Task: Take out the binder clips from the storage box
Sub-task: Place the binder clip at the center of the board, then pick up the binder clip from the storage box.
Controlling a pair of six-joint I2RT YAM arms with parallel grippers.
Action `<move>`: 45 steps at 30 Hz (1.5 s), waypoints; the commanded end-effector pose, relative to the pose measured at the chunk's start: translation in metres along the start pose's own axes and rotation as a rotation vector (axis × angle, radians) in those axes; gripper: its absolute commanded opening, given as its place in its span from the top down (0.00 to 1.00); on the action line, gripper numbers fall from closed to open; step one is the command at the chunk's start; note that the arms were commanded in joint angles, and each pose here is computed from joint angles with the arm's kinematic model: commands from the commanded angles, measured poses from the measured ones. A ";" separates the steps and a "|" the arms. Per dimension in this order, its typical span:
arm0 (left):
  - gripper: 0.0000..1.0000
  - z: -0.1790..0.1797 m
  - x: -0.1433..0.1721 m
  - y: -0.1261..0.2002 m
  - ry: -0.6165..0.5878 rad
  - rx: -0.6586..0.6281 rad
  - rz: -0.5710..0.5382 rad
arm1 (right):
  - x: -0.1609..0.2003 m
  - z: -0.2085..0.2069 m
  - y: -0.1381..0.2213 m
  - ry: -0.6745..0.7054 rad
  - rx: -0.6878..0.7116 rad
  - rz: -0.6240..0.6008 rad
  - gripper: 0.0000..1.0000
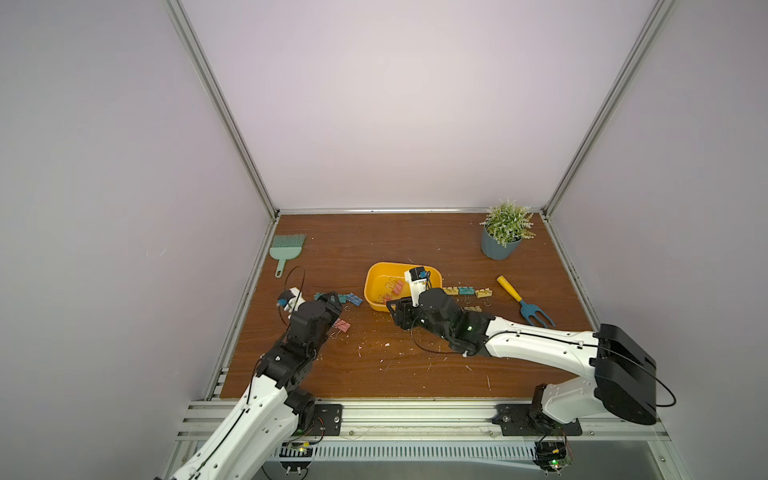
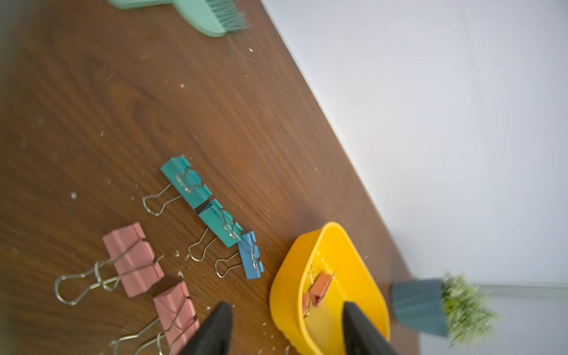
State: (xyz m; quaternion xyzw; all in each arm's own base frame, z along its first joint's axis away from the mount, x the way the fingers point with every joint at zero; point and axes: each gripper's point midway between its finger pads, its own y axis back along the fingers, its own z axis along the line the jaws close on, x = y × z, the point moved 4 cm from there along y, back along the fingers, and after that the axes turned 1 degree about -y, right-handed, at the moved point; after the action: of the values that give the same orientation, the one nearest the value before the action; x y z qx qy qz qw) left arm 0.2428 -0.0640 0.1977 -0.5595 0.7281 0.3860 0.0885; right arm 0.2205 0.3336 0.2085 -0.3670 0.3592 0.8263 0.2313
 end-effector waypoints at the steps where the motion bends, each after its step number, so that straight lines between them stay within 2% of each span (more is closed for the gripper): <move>1: 0.19 -0.030 0.003 -0.019 -0.335 0.023 0.120 | -0.025 -0.012 0.013 -0.025 0.060 -0.152 0.43; 3: 0.02 -0.046 0.008 -0.035 -0.430 0.032 0.198 | -0.029 -0.019 0.015 -0.033 0.082 -0.159 0.43; 4: 0.01 -0.051 0.011 -0.041 -0.464 0.039 0.225 | -0.029 -0.022 0.015 -0.035 0.090 -0.155 0.43; 7: 0.01 -0.066 0.016 -0.057 -0.562 0.068 0.297 | -0.031 -0.032 0.013 -0.058 0.110 -0.135 0.42; 9: 0.01 -0.069 0.019 -0.066 -0.568 0.051 0.328 | -0.030 -0.039 0.010 -0.067 0.116 -0.113 0.42; 14: 0.01 -0.096 0.041 -0.076 -0.570 0.282 0.415 | -0.025 -0.060 0.004 -0.109 0.142 -0.074 0.41; 18: 0.01 -0.105 0.061 -0.087 -0.549 0.370 0.513 | -0.022 -0.073 -0.001 -0.143 0.151 -0.037 0.41; 21: 0.04 -0.110 0.077 -0.095 -0.622 0.342 0.552 | -0.020 -0.078 -0.004 -0.170 0.150 -0.020 0.41; 25: 0.08 -0.112 0.099 -0.112 -0.773 0.198 0.608 | -0.018 -0.077 -0.007 -0.173 0.143 -0.002 0.41; 29: 0.17 -0.105 0.112 -0.132 -0.814 0.116 0.678 | -0.018 -0.075 -0.010 -0.176 0.133 0.017 0.41; 34: 0.24 -0.101 0.120 -0.144 -0.839 0.065 0.700 | -0.014 -0.071 -0.015 -0.198 0.114 0.045 0.41; 40: 0.25 -0.092 0.121 -0.158 -0.881 -0.014 0.694 | -0.012 -0.069 -0.018 -0.199 0.103 0.069 0.41; 45: 0.29 -0.092 0.126 -0.174 -0.903 -0.026 0.707 | -0.008 -0.068 -0.021 -0.204 0.097 0.089 0.41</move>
State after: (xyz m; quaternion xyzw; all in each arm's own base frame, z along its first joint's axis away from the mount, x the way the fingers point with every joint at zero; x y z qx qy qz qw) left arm 0.3762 -0.2320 0.1134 -0.0763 0.7691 0.5852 0.2454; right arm 0.2645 0.2849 0.1561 -0.2507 0.4131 0.8409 0.2436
